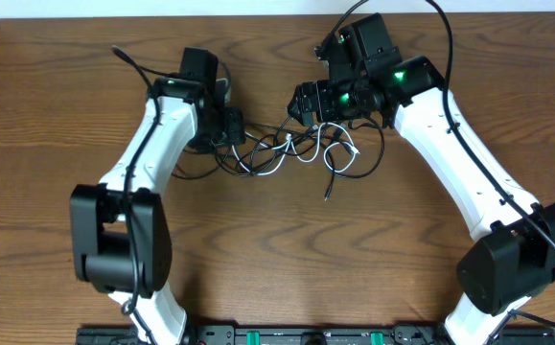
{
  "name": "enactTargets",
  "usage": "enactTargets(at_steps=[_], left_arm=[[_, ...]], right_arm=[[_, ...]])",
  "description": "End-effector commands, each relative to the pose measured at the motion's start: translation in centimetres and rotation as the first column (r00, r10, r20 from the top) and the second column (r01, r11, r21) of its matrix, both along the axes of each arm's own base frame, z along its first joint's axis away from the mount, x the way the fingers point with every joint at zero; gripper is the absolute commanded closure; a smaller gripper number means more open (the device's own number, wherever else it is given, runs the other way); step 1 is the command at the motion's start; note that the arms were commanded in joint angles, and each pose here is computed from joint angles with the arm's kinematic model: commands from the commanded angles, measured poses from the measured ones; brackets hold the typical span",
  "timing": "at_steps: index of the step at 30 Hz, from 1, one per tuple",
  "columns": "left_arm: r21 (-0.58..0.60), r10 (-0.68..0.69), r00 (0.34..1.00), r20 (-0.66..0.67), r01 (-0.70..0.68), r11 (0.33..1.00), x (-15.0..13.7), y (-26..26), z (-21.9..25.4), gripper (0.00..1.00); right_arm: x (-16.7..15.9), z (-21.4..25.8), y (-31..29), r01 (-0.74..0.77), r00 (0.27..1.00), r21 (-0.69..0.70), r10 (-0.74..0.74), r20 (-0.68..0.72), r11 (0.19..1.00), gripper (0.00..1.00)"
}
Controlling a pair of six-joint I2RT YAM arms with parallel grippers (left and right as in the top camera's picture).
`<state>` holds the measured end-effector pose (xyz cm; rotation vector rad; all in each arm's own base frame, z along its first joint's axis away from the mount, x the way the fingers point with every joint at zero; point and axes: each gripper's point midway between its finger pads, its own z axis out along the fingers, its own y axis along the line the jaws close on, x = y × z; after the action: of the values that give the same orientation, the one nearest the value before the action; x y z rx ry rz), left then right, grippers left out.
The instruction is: Untangle cables
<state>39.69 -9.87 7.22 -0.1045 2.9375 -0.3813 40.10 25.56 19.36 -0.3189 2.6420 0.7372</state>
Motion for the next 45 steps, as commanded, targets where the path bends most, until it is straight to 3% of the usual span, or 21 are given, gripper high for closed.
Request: enactTargets(at_steps=[1, 9, 13, 31, 38, 45], left_arm=[[-0.019, -0.035, 0.999, -0.035, 0.035, 0.999, -0.3, -0.5, -1.6, 0.48], [0.025, -0.085, 0.996, -0.041, 0.086, 0.996, 0.4, 0.0, -4.2, 0.52], [0.024, -0.085, 0.996, -0.033, 0.085, 0.996, 0.6, -0.1, -4.2, 0.67], [0.039, -0.115, 0.993, -0.030, 0.116, 0.992, 0.1, 0.1, -5.3, 0.70], [0.041, -0.114, 0.993, -0.021, 0.115, 0.993, 0.4, 0.2, -5.3, 0.85], [0.040, -0.114, 0.993, -0.015, 0.115, 0.993, 0.5, 0.1, -5.3, 0.88]], right_arm=[[-0.1, 0.5, 0.4, -0.014, 1.000, 0.012, 0.014, 0.009, 1.000, 0.09], [-0.1, 0.5, 0.3, -0.019, 1.000, 0.009, 0.019, 0.013, 1.000, 0.09], [0.0, 0.4, 0.3, -0.016, 1.000, 0.005, 0.016, 0.015, 1.000, 0.09], [-0.1, 0.3, 0.2, -0.016, 1.000, 0.002, 0.016, 0.007, 1.000, 0.09], [-0.1, 0.3, 0.2, -0.016, 1.000, 0.002, 0.016, 0.008, 1.000, 0.09], [-0.1, 0.3, 0.2, -0.016, 1.000, 0.002, 0.016, 0.008, 1.000, 0.09]])
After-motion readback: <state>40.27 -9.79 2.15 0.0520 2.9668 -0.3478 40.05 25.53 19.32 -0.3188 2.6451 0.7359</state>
